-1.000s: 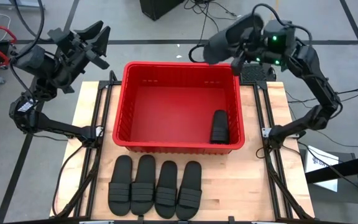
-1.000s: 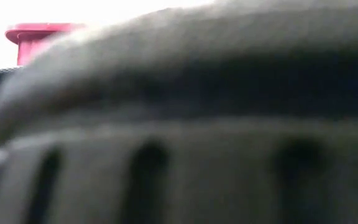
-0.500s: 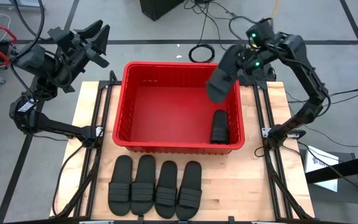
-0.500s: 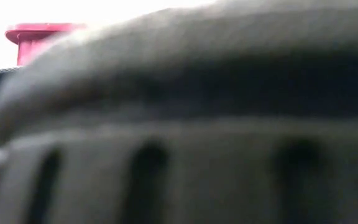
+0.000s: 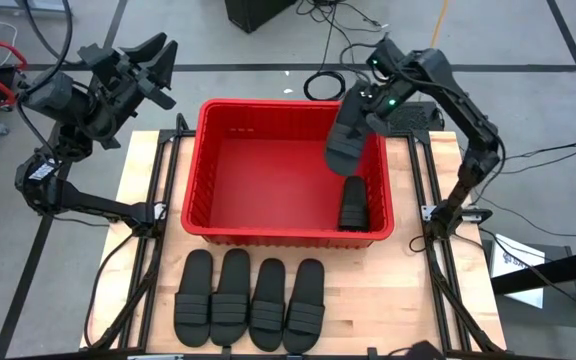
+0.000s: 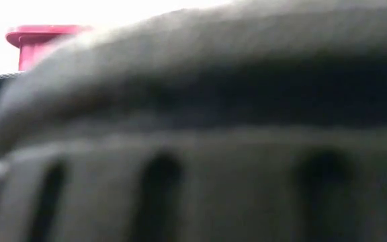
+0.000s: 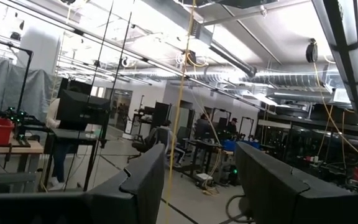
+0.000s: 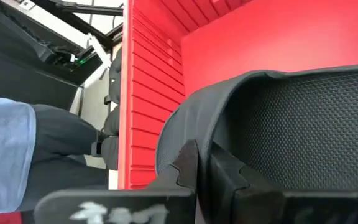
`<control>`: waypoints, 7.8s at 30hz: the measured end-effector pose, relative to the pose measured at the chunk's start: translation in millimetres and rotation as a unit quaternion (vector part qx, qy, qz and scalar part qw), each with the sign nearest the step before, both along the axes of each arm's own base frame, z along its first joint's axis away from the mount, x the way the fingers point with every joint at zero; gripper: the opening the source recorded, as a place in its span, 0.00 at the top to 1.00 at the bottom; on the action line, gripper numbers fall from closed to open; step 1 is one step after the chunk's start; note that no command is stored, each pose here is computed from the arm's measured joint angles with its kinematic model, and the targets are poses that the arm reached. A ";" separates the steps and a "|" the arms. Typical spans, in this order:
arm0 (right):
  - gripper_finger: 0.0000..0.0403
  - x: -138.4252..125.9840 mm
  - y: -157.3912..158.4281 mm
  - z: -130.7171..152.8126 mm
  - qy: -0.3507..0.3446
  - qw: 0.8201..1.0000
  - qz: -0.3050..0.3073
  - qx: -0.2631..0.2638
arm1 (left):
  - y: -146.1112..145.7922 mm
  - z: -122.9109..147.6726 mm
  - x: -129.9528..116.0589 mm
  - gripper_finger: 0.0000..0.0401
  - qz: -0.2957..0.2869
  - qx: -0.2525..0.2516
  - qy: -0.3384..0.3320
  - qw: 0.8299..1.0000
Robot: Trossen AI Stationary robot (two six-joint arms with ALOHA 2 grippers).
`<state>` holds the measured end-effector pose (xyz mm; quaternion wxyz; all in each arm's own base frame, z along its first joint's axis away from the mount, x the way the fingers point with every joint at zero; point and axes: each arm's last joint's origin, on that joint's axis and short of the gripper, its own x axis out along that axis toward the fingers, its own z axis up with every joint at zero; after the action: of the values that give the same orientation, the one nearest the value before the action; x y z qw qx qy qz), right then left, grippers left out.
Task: Pick and place slides into bin
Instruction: Put the black slide into the red bin
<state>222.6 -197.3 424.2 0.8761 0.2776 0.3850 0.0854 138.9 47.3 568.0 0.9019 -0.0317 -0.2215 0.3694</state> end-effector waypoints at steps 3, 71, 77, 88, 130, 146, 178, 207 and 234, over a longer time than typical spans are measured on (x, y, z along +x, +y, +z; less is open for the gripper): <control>0.99 5.1 -5.0 -6.6 0.009 1.000 0.002 0.008 | 0.0 -0.5 0.3 0.50 -0.003 -0.005 -0.001 1.000; 0.99 9.2 -24.4 -176.5 0.219 0.974 0.058 0.023 | 0.3 -2.9 1.2 0.50 0.003 0.000 0.021 1.000; 0.99 10.2 -25.6 -180.0 0.223 0.973 0.058 0.030 | 0.3 -2.9 1.2 0.50 0.003 0.000 0.021 1.000; 0.98 8.8 -22.9 -189.6 0.228 0.971 0.057 0.040 | 0.4 -2.9 1.3 0.50 0.007 0.006 0.028 1.000; 0.56 3.6 -36.7 -185.7 0.286 0.958 -0.027 0.014 | 0.8 -7.5 3.2 0.50 0.015 0.016 0.070 0.997; 0.57 34.1 -60.0 -98.8 0.057 0.985 -0.141 0.079 | 0.8 -8.2 3.3 0.50 0.010 0.007 0.066 0.998; 0.57 99.2 89.4 79.8 -0.515 0.855 -0.058 0.000 | -7.4 -1.1 -26.9 0.50 -0.014 0.020 0.036 0.999; 0.57 114.7 201.8 43.0 -0.348 0.936 0.035 -0.048 | -14.9 -4.7 -29.8 0.50 -0.138 0.040 0.053 0.988; 0.57 97.0 286.6 -38.3 -0.034 0.999 0.027 -0.020 | -13.4 -5.8 -23.9 0.50 -0.129 0.050 0.068 0.988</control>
<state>319.6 89.3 385.9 0.8916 0.2460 0.3636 0.1108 115.0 33.9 562.2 0.9555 0.0101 -0.1716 0.2397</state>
